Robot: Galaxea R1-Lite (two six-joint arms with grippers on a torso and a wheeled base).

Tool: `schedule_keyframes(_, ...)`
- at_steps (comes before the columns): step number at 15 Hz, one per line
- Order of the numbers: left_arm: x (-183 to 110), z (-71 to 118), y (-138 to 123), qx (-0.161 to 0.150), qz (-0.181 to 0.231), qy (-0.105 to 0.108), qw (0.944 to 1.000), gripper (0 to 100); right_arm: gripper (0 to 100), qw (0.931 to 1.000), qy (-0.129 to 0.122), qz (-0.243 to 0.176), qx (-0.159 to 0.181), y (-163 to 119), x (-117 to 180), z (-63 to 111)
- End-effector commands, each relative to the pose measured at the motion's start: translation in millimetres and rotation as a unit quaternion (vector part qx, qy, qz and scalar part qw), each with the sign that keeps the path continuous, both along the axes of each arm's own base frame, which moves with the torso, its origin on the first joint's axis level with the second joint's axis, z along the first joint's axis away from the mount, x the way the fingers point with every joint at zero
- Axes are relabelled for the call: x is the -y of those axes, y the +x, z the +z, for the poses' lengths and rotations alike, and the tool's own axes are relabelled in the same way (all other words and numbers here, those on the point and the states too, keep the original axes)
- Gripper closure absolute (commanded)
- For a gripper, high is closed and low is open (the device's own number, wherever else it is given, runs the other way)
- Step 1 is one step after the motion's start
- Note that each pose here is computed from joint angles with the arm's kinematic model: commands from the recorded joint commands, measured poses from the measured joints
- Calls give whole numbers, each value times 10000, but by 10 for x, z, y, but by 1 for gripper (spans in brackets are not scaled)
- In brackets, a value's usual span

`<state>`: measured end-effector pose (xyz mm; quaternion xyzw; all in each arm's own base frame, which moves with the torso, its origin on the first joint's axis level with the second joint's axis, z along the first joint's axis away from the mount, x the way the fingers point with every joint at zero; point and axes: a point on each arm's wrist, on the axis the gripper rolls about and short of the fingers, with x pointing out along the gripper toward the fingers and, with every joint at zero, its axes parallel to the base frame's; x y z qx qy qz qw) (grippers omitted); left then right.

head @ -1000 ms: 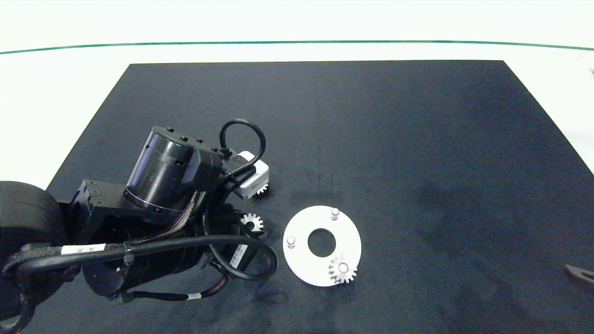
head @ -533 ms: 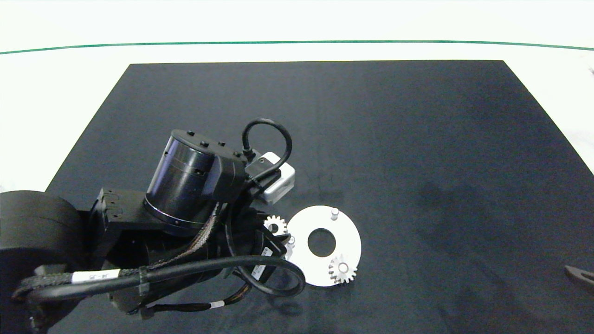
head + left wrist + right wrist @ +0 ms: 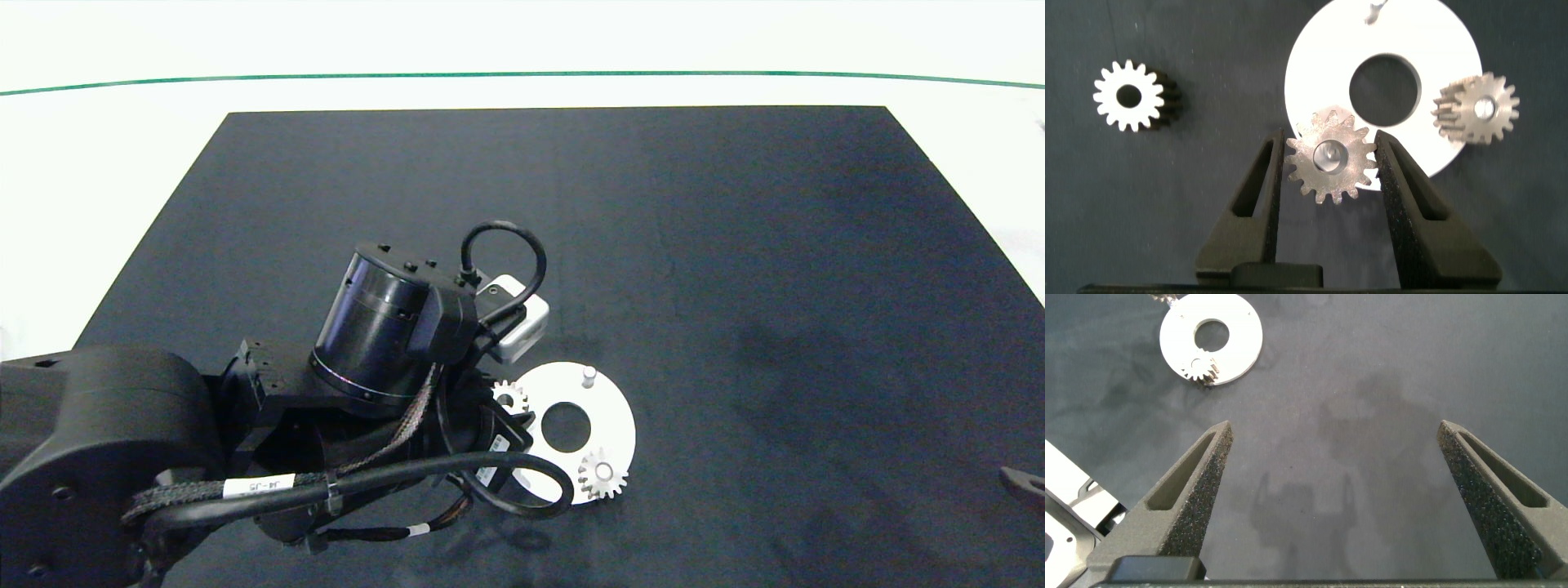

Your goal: Install three planetary gears onto the carrier pins

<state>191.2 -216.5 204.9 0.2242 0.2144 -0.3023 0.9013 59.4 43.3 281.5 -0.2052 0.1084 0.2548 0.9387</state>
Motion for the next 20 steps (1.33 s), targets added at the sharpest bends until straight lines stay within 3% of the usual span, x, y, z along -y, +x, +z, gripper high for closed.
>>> schedule_keyframes(1,30,-40,24,-20,4,39,10000,87,0,10000,-19,-2,1,-3,3,-1)
schedule_keyframes(12,52,-75,42,-13,1,-27,10000,87,0,10000,-90,25,4,-2,0,-17)
schedule_keyframes(20,27,-135,27,-79,15,58,10000,87,0,10000,-58,27,54,-18,14,-5)
